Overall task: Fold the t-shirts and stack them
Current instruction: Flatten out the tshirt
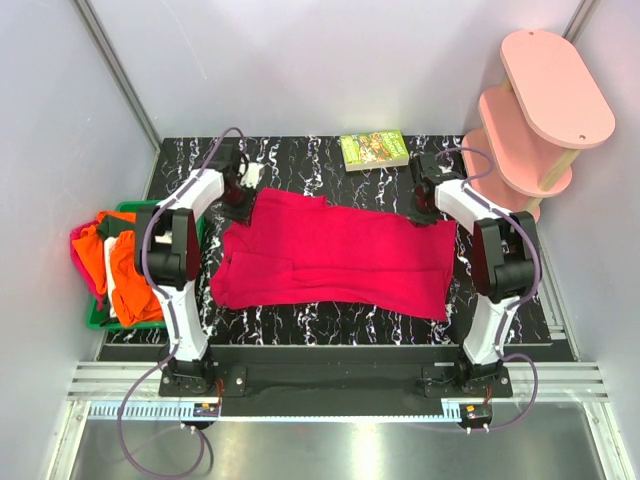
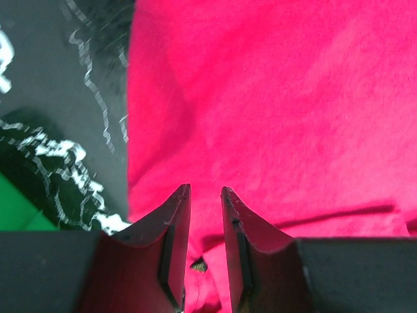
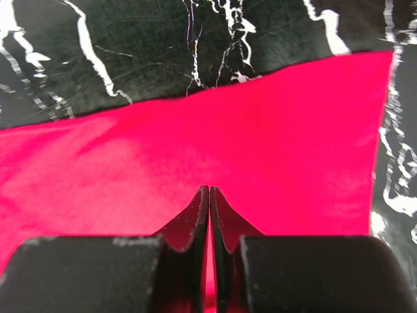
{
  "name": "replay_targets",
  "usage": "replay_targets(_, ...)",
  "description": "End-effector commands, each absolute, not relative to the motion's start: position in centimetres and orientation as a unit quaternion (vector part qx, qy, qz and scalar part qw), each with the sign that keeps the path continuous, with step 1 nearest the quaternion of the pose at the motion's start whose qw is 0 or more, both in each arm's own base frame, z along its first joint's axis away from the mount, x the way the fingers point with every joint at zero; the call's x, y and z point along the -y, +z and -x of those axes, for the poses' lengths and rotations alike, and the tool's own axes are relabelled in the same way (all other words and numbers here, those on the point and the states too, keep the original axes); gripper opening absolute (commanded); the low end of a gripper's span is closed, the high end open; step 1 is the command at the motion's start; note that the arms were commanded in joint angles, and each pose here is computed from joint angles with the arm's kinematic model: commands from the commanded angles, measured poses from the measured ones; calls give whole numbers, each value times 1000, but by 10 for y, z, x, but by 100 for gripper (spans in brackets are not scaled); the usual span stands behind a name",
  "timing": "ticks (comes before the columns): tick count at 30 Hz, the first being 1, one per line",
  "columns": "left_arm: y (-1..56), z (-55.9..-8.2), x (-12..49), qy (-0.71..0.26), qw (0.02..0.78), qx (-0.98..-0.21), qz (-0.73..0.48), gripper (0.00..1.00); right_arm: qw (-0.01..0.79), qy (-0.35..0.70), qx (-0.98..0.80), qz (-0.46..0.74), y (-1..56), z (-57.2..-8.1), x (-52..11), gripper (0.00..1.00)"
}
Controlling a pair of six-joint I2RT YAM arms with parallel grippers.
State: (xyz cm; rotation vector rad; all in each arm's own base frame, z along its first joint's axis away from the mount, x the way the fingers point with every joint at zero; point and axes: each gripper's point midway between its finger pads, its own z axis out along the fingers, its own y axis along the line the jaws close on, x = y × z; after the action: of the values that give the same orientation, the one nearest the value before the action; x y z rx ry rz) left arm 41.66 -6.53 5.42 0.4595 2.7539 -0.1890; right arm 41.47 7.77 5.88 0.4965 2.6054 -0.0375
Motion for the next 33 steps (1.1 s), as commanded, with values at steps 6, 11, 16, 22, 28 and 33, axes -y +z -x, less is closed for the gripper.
replay_targets(6, 41, -433, 72, -48, 170, -970, -164, 30, 213, 3, -963, -167, 31, -435, -96, 5)
replay_targets(11, 35, -438, 70, -40, 163, -972, -167, 31, 197, 0, -966, -167, 18, -443, -99, 4)
replay_targets(16, 28, -445, 71, -39, 148, -974, -165, 31, 177, -2, -971, -162, 8, -457, -105, 5)
replay_targets(22, 28, -463, 68, -28, 148, -974, -168, 31, 174, -7, -973, -154, 7, -482, -108, 6)
replay_targets(28, 39, -498, 56, -14, 171, -974, -146, 31, 176, -14, -970, -169, 9, -508, -100, 7)
replay_targets(33, 36, -516, 44, -4, 170, -977, -131, 31, 165, -26, -971, -169, 3, -521, -91, 8)
